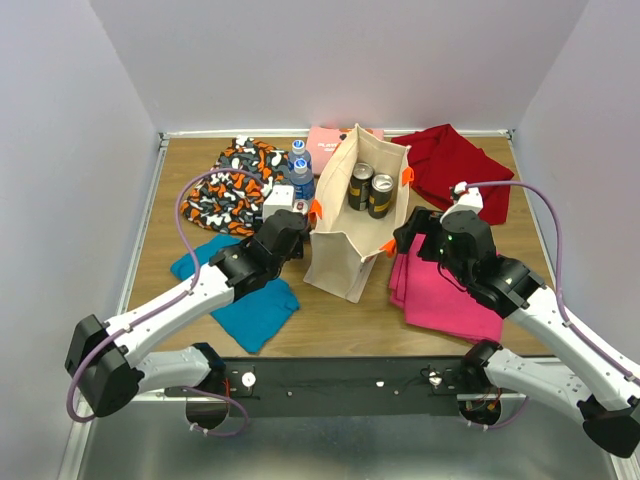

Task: Take the beverage out of the canvas bag
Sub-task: Place the drink at the center of the board.

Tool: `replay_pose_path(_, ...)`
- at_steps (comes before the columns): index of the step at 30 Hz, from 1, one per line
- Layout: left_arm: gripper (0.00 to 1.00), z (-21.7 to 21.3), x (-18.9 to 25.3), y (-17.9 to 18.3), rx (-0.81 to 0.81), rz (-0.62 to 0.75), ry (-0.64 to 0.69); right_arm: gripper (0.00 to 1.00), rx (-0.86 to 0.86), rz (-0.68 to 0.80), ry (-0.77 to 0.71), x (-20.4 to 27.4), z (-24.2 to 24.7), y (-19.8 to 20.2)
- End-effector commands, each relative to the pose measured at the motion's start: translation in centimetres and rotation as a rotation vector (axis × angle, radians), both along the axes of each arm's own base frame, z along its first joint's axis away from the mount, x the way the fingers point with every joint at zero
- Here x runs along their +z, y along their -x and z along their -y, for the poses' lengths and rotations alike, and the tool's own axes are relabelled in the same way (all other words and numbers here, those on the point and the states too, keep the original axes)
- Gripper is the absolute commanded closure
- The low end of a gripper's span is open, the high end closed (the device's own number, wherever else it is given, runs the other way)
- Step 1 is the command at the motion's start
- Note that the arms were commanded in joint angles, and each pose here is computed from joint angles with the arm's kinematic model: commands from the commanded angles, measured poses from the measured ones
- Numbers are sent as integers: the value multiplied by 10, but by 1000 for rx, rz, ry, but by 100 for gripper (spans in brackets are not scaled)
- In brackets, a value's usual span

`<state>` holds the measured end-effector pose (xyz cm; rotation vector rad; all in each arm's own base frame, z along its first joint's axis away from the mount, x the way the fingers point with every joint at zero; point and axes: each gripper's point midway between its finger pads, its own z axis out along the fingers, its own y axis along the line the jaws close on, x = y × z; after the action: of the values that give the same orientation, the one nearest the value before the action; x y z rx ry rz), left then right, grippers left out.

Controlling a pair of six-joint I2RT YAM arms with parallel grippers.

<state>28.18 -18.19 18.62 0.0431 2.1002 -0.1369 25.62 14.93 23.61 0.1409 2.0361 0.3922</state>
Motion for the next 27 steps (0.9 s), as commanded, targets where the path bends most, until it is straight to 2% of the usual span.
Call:
replay_pose_path(1,100,7,9,-13,35,56,57,0,2,-4,-2,-2,-1,0)
replay_pose_path(11,100,22,-19,-23,16,36,50,0,-9,-3,0,0,4,3)
replay_pose_path(27,100,36,-42,-29,-4,4,51,0,-10,-8,3,-3,3,2)
